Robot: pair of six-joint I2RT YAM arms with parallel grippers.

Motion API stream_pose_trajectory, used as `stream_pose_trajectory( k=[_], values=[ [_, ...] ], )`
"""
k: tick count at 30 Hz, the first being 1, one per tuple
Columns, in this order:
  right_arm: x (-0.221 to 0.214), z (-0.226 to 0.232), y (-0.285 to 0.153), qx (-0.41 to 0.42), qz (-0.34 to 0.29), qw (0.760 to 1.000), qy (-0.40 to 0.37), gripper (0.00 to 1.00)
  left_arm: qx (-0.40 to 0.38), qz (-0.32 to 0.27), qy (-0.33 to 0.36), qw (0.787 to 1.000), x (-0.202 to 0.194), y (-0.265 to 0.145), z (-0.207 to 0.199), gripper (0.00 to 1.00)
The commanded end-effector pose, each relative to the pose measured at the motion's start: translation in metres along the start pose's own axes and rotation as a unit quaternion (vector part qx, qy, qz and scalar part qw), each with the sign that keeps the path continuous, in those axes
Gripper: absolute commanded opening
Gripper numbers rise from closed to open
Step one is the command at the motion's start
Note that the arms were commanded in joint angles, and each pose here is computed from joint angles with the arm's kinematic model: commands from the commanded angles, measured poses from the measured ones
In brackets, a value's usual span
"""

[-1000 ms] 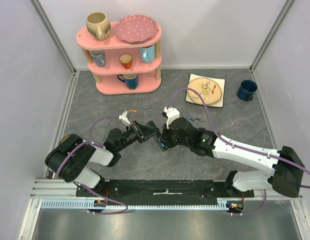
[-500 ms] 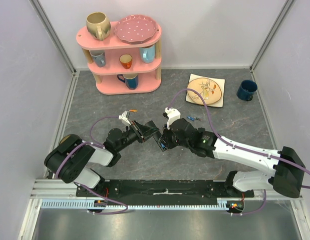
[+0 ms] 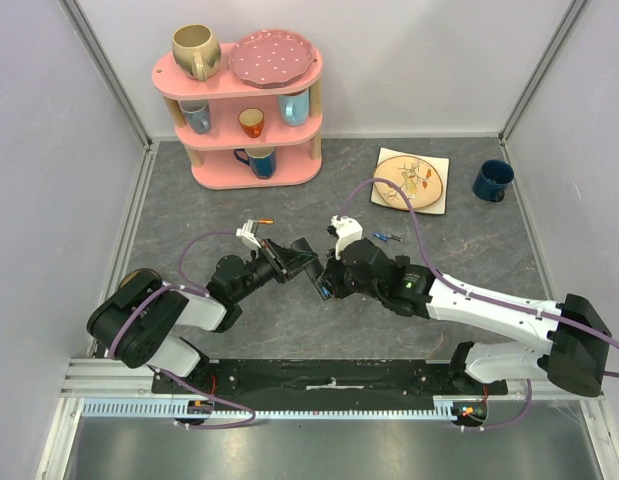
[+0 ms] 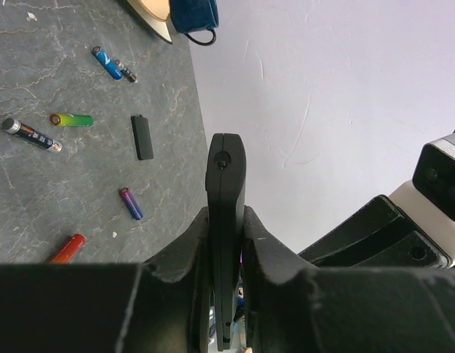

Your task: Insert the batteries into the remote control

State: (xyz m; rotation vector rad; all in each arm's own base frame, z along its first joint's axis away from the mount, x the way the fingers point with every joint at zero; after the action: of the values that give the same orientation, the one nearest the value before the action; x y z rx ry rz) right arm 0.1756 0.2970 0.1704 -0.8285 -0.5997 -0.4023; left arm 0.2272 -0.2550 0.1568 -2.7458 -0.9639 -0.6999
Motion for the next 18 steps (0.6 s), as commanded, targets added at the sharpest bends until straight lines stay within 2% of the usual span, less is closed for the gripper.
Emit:
stream_pose_trajectory(
  k=[1, 18],
  values=[
    [-0.0081, 0.0050, -0.0027, 0.014, 0.008, 1.000, 0.004, 0.01, -0.201, -0.116, 0.070, 0.970, 0.0489, -0.0091, -0.0956, 0.02],
    [-0.0076, 0.0137, 0.0006, 0.013, 0.014, 1.000, -0.003, 0.25, -0.200, -0.110, 0.069, 0.971, 0.0464, -0.0103, -0.0936, 0.02]
  ],
)
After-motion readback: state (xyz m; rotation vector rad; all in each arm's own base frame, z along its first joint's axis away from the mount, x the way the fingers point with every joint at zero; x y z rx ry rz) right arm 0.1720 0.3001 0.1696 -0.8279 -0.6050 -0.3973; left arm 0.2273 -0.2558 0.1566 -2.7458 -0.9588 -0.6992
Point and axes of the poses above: each gripper's point midway between its finger pads, its own y axis out along the fingers, its own z axis along the line the jaws close on, x = y × z, the point moved 3 cm from there along -y, back along the fingers, and after that the axes turned 15 degrees about y, right-handed, at the moved point
